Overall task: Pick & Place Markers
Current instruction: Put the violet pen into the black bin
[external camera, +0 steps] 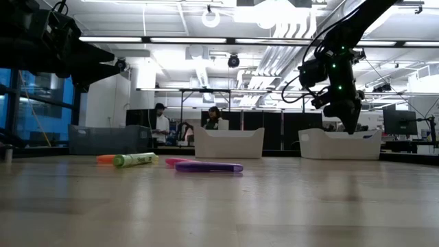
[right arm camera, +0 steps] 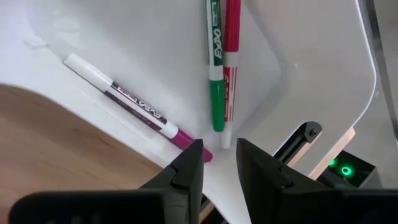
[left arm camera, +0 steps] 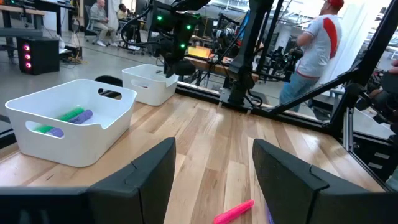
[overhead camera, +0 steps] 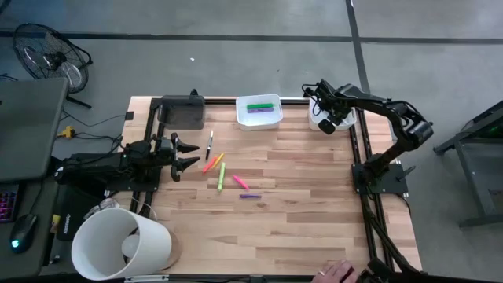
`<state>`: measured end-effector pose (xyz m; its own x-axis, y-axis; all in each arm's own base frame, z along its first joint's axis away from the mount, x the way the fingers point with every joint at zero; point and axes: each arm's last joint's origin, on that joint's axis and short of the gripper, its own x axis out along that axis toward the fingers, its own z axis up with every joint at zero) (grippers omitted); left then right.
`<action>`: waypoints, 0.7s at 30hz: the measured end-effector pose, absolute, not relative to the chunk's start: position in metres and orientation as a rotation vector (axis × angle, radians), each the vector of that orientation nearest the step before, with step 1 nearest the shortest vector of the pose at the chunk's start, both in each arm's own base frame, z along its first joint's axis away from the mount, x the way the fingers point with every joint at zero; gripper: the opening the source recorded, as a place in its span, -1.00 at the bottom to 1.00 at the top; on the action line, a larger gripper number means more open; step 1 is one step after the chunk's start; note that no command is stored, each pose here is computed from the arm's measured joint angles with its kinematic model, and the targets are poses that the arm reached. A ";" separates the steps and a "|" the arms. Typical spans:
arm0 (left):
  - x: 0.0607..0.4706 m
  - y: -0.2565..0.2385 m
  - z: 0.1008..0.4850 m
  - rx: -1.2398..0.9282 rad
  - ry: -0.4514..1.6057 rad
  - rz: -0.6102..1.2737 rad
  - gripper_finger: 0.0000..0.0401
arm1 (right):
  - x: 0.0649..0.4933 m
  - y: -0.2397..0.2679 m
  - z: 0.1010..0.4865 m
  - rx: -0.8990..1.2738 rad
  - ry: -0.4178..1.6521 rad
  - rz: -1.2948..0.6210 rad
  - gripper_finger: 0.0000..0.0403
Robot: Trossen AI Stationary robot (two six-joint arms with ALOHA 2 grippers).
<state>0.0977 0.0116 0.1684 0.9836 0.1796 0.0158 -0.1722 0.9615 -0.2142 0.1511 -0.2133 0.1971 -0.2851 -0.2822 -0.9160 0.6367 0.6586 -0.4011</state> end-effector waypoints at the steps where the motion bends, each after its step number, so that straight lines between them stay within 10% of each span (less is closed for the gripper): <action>1: 0.098 0.012 0.168 -0.214 -0.035 0.178 0.05 | 0.151 -0.213 0.197 0.296 1.630 -0.918 -0.57; 21: 0.098 0.012 0.168 -0.214 -0.035 0.178 0.05 | 0.153 -0.182 0.225 0.294 1.576 -0.852 -0.43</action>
